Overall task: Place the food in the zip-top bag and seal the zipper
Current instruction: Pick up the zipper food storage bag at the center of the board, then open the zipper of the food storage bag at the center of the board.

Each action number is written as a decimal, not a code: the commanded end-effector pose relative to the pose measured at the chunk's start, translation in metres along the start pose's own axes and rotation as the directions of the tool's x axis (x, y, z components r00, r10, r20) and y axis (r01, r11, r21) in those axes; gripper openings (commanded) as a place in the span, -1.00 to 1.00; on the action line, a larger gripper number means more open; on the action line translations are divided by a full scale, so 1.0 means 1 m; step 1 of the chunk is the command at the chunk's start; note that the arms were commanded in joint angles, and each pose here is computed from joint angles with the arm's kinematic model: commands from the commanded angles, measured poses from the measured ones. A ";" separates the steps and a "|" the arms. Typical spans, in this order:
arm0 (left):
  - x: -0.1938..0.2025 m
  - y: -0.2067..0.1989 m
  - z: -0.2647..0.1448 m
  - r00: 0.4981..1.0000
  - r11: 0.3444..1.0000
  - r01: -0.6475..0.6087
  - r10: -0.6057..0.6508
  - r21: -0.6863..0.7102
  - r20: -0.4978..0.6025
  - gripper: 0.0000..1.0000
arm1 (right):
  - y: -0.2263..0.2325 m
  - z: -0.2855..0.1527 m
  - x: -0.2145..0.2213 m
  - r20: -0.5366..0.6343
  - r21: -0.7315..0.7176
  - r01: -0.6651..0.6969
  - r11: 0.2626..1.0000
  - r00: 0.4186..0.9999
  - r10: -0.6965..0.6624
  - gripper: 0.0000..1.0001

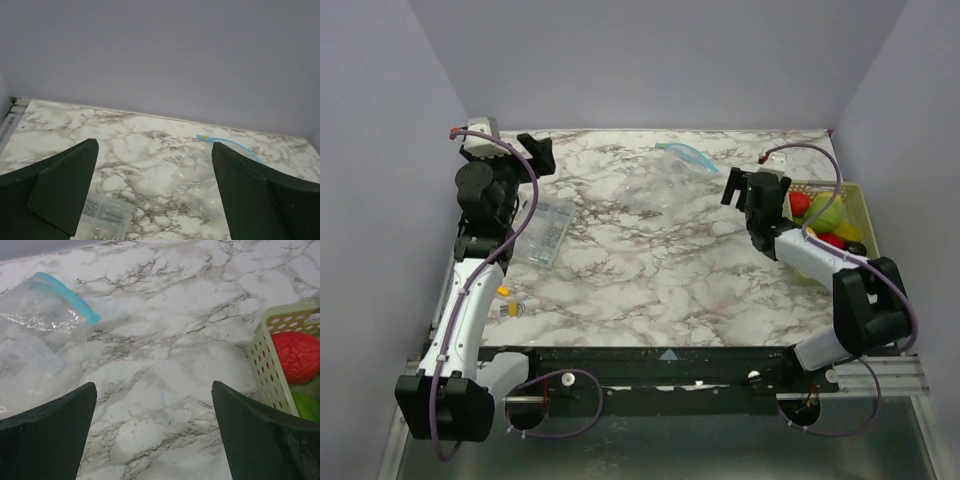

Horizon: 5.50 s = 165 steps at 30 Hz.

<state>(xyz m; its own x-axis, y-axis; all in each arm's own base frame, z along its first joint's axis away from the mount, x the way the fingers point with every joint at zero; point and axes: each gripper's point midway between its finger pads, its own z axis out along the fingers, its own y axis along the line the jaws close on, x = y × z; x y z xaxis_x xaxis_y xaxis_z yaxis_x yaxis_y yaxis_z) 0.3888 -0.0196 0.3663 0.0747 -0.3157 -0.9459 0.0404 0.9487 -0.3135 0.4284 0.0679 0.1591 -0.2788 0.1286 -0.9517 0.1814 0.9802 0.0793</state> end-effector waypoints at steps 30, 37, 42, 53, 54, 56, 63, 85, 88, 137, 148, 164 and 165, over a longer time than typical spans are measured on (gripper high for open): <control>0.045 -0.158 -0.053 0.970 0.810 0.042 0.106 0.585 -0.218 0.97 | 0.155 0.156 0.013 -0.498 -0.567 -0.406 0.717 0.862 0.094 0.96; 0.050 -0.165 -0.054 0.964 0.789 0.067 0.107 0.610 -0.244 0.97 | 0.176 0.151 0.025 -0.613 -0.624 -0.542 0.563 0.786 0.078 0.70; 0.051 -0.165 -0.054 0.963 0.787 0.058 0.117 0.614 -0.242 0.97 | 0.186 0.144 0.027 -0.645 -0.640 -0.594 0.487 0.760 0.080 0.30; 0.057 -0.179 -0.059 0.946 0.746 0.182 0.044 0.640 -0.320 0.97 | 0.193 0.102 0.028 -0.664 -0.652 -0.621 0.434 0.744 0.067 -0.50; 0.059 -0.181 -0.059 0.942 0.741 0.202 0.033 0.641 -0.334 0.97 | 0.195 0.096 0.027 -0.663 -0.656 -0.622 0.428 0.746 0.067 -0.57; 0.062 -0.184 -0.059 0.931 0.733 0.239 0.014 0.637 -0.365 0.97 | 0.195 0.080 0.028 -0.663 -0.658 -0.623 0.424 0.746 0.067 -0.66; 0.072 -0.193 -0.062 0.874 0.712 0.372 -0.051 0.596 -0.483 0.97 | 0.188 0.019 0.032 -0.645 -0.639 -0.604 0.476 0.758 0.096 -0.99; 0.151 -0.165 -0.059 0.594 0.943 0.239 0.046 0.232 -0.803 0.77 | 0.210 -0.152 0.045 -0.230 -0.651 -0.202 0.732 0.971 0.063 -0.99; 0.155 -0.159 -0.061 0.602 0.950 0.201 0.071 0.237 -0.795 0.68 | 0.215 -0.160 0.042 -0.188 -0.669 -0.193 0.717 0.978 0.087 -0.99; 0.196 -0.165 -0.073 0.552 0.908 -0.193 0.413 0.371 -0.724 -1.00 | 0.263 -0.217 0.052 -0.029 -0.652 -0.068 0.755 0.997 0.065 -0.24; 0.193 -0.172 -0.077 0.569 0.919 -0.143 0.381 0.368 -0.729 -1.00 | 0.210 -0.227 0.028 -0.214 -0.445 -0.237 0.864 0.965 0.154 0.61; 0.192 -0.185 -0.087 0.565 0.911 -0.061 0.368 0.407 -0.738 -1.00 | 0.129 -0.205 -0.036 -0.142 -0.141 -0.165 0.976 0.979 0.145 0.97; 0.192 -0.187 -0.088 0.564 0.910 -0.051 0.366 0.412 -0.740 -1.00 | 0.136 -0.208 -0.039 -0.131 -0.205 -0.166 0.965 0.981 0.141 0.96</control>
<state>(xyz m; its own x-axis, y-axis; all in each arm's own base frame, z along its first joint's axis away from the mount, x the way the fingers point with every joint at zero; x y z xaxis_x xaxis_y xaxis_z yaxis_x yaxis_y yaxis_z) 0.3165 -0.2485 0.2216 -0.6909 0.2054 -0.6931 0.4101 0.9009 -0.1419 0.2723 0.2441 0.2673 -0.3983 0.3450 -0.8499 0.0630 0.9347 0.3498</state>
